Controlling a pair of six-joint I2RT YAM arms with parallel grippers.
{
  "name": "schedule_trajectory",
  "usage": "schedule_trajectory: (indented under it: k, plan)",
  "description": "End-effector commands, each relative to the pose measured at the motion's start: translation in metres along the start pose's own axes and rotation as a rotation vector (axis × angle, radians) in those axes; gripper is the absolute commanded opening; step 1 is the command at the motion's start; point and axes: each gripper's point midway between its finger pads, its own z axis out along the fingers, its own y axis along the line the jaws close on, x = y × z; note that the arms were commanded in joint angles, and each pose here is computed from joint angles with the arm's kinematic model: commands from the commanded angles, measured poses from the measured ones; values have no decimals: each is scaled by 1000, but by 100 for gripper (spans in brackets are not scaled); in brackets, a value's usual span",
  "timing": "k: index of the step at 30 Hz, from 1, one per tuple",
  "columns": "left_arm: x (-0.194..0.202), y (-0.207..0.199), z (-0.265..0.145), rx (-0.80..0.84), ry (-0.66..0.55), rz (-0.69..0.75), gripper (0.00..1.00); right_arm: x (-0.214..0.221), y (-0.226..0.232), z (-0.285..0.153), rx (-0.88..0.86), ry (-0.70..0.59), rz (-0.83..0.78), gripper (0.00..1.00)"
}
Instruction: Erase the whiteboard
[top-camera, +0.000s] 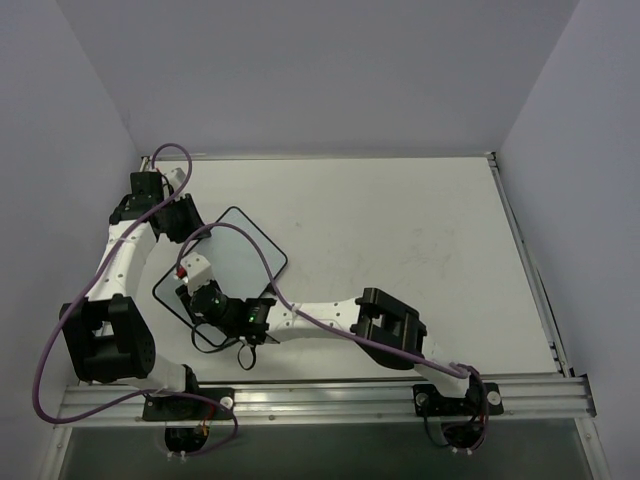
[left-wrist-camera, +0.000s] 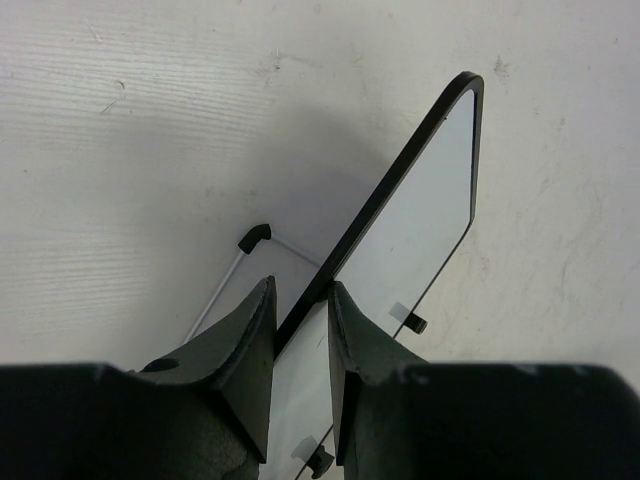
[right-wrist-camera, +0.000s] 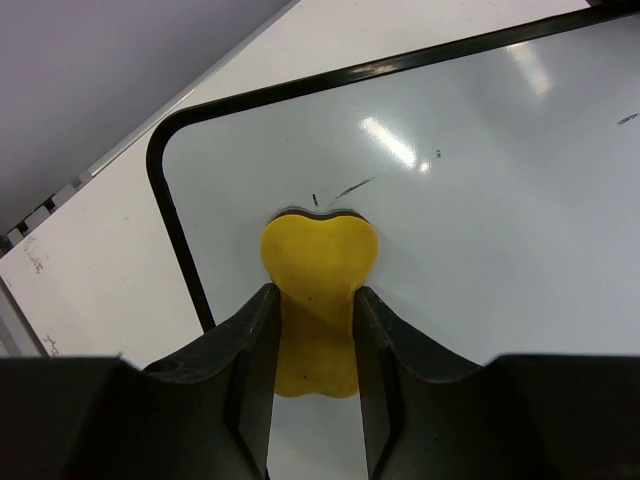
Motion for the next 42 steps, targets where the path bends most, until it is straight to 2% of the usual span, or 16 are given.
schedule_trajectory:
  k: [1, 6, 23, 33, 42]
  plan:
    - [30, -13, -4, 27, 108, -36, 2, 18, 10, 5, -36, 46, -35, 0]
    - [31, -13, -4, 26, 109, -34, 2, 18, -2, 12, 5, 41, -48, 0]
    - [32, -15, -4, 21, 107, -22, 2, 9, -134, 35, 245, 35, 31, 0]
    - [33, -16, -4, 21, 109, -21, 2, 22, -186, 36, 349, 70, 66, 0]
    - [32, -16, -4, 22, 107, -21, 2, 26, -210, 34, 392, 83, 84, 0]
